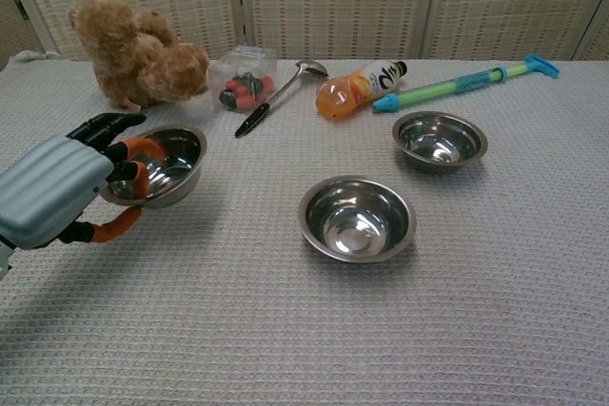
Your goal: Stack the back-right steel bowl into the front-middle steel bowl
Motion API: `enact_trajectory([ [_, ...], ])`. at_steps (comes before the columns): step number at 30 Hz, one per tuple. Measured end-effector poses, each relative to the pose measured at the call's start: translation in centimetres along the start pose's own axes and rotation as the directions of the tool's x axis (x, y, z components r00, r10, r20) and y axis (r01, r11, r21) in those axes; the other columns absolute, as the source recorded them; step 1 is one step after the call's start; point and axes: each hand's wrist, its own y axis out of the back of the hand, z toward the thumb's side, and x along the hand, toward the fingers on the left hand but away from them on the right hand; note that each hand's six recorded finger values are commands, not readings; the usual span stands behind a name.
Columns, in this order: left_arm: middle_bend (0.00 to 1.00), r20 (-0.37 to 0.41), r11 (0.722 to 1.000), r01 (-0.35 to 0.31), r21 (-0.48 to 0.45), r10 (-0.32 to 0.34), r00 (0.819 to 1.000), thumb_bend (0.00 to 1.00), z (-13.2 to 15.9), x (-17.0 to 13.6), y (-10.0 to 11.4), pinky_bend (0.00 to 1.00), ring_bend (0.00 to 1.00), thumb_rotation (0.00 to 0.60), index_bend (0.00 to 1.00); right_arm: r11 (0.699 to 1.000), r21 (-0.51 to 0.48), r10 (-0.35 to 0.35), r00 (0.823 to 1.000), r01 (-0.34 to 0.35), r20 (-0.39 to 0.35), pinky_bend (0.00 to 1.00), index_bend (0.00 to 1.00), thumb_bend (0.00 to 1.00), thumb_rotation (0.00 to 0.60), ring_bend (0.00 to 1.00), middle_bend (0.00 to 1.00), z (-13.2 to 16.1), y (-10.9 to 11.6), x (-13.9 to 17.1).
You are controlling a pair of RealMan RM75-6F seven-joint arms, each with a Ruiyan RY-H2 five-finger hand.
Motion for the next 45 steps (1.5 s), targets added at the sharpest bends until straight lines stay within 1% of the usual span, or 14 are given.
enact_trajectory([
  [2,0.22,0.019,0.999,-0.034,-0.014,0.034,0.999,0.43,0.8,0.4,0.6,0.08,0.02,0.6,0.75,1.0,-0.005,-0.005,1.0,0.005,-0.003,0.0,0.0,0.19,0.6,0.0,0.0,0.0,0.2,0.1],
  [7,0.22,0.079,0.997,-0.07,-0.04,0.073,0.994,0.42,3.6,1.6,1.4,0.08,0.02,0.6,0.74,0.999,-0.024,-0.028,1.0,0.028,-0.003,0.0,0.0,0.19,0.6,0.0,0.0,-0.1,1.0,0.3],
  [11,0.22,0.162,0.994,-0.092,-0.058,0.1,0.982,0.42,7.5,3.0,2.3,0.08,0.02,0.6,0.73,0.998,-0.04,-0.053,0.999,0.053,0.007,0.0,0.0,0.19,0.6,0.0,0.0,-0.6,1.8,0.5],
  [15,0.22,0.243,0.996,-0.082,-0.042,0.09,0.966,0.42,11.0,4.4,2.4,0.08,0.02,0.6,0.72,0.994,-0.059,-0.091,0.996,0.093,0.026,0.0,0.0,0.19,0.6,0.0,0.0,-1.2,3.1,0.7],
  [19,0.21,0.303,0.999,-0.048,-0.017,0.051,0.952,0.42,13.7,5.7,1.8,0.08,0.02,0.6,0.68,0.989,-0.075,-0.122,0.992,0.125,0.046,0.0,0.0,0.19,0.6,0.0,0.0,-1.9,4.1,1.0],
  [22,0.2,0.335,1.0,-0.02,0.01,0.015,0.942,0.42,15.2,6.4,1.2,0.08,0.01,0.6,0.56,0.987,-0.08,-0.138,0.989,0.142,0.06,0.0,0.0,0.19,0.6,0.0,0.0,-2.4,4.7,1.2],
  [25,0.17,0.352,0.999,-0.004,0.043,-0.011,0.936,0.42,16.2,6.9,0.8,0.08,0.0,0.6,0.35,0.985,-0.085,-0.147,0.987,0.153,0.069,0.0,0.0,0.19,0.6,0.0,0.0,-2.7,5.1,1.3],
  [26,0.17,0.352,0.999,-0.002,0.05,-0.016,0.936,0.42,16.5,7.1,0.7,0.08,0.0,0.6,0.31,0.984,-0.086,-0.148,0.986,0.154,0.07,0.0,0.0,0.19,0.6,0.0,0.0,-2.8,5.1,1.3],
  [30,0.14,0.339,0.998,0.005,0.061,-0.025,0.94,0.42,16.9,7.8,0.8,0.08,0.0,0.6,0.07,0.983,-0.092,-0.154,0.986,0.16,0.07,0.0,0.0,0.19,0.6,0.0,0.0,-2.9,5.4,1.5],
  [31,0.14,0.338,0.998,0.007,0.062,-0.028,0.941,0.42,17.0,7.8,0.8,0.08,0.0,0.6,0.03,0.983,-0.093,-0.154,0.986,0.16,0.069,0.0,0.0,0.19,0.6,0.0,0.0,-2.9,5.5,1.5],
  [33,0.12,0.337,0.998,0.011,0.062,-0.031,0.941,0.42,17.2,7.9,1.0,0.08,0.0,0.6,0.0,0.983,-0.092,-0.151,0.986,0.156,0.065,0.0,0.0,0.19,0.6,0.0,0.0,-2.9,5.4,1.6],
  [39,0.1,0.336,0.998,0.018,0.063,-0.038,0.941,0.42,16.4,7.1,2.0,0.08,0.0,0.6,0.0,0.99,-0.077,-0.116,0.992,0.119,0.038,0.0,0.0,0.19,0.6,0.0,0.0,-2.3,4.6,1.4],
  [42,0.1,0.31,0.997,0.033,0.068,-0.053,0.949,0.42,14.4,6.0,2.8,0.08,0.0,0.6,0.0,0.994,-0.06,-0.086,0.996,0.087,0.019,0.0,0.0,0.19,0.6,0.0,0.0,-1.8,3.7,1.1],
  [45,0.09,0.255,0.995,0.059,0.086,-0.079,0.964,0.42,10.8,4.4,3.5,0.08,0.0,0.6,0.0,0.998,-0.041,-0.046,0.999,0.046,-0.004,0.0,0.0,0.19,0.6,0.0,0.0,-1.1,2.6,0.4],
])
